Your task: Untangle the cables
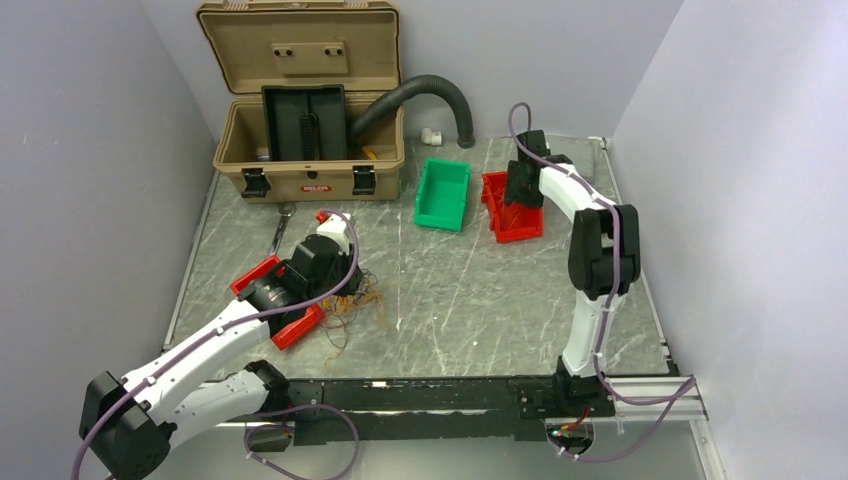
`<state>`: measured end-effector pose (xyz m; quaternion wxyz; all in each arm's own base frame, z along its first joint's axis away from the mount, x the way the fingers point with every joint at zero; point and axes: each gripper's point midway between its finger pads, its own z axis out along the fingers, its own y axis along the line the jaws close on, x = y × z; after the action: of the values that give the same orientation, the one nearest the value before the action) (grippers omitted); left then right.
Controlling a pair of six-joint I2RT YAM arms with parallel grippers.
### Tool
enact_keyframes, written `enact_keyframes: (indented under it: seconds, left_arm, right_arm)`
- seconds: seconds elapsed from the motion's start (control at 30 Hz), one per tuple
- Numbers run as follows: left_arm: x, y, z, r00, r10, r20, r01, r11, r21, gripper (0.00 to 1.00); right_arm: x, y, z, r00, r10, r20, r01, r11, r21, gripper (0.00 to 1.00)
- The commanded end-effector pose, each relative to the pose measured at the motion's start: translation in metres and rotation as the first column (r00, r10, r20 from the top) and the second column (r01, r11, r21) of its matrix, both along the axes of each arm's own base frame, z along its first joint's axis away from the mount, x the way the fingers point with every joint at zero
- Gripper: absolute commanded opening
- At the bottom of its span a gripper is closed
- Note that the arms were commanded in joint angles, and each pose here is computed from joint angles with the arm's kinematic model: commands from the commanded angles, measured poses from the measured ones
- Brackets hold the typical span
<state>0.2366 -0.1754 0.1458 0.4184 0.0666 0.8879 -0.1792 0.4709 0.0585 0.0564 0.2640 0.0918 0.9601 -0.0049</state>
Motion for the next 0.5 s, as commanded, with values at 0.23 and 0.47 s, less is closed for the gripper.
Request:
enact_keyframes:
  seconds: [0.23,0.47]
  left_arm:
    - [0.004,-0.002,0.009,1.000,0.005,0.013,-0.004,1.000,-0.013,0.27]
    - [0.005,-0.002,0.010,1.000,0.003,0.017,-0.003,1.000,-0.009,0.28]
  right_arm:
    - [0.003,0.014,0.127,0.949,0.137,0.284,-0.133,0.991,-0.033,0.64]
    - [0.008,0.077,0.115,0.854,0.473,0.217,-0.433,0.877,-0.207,0.65]
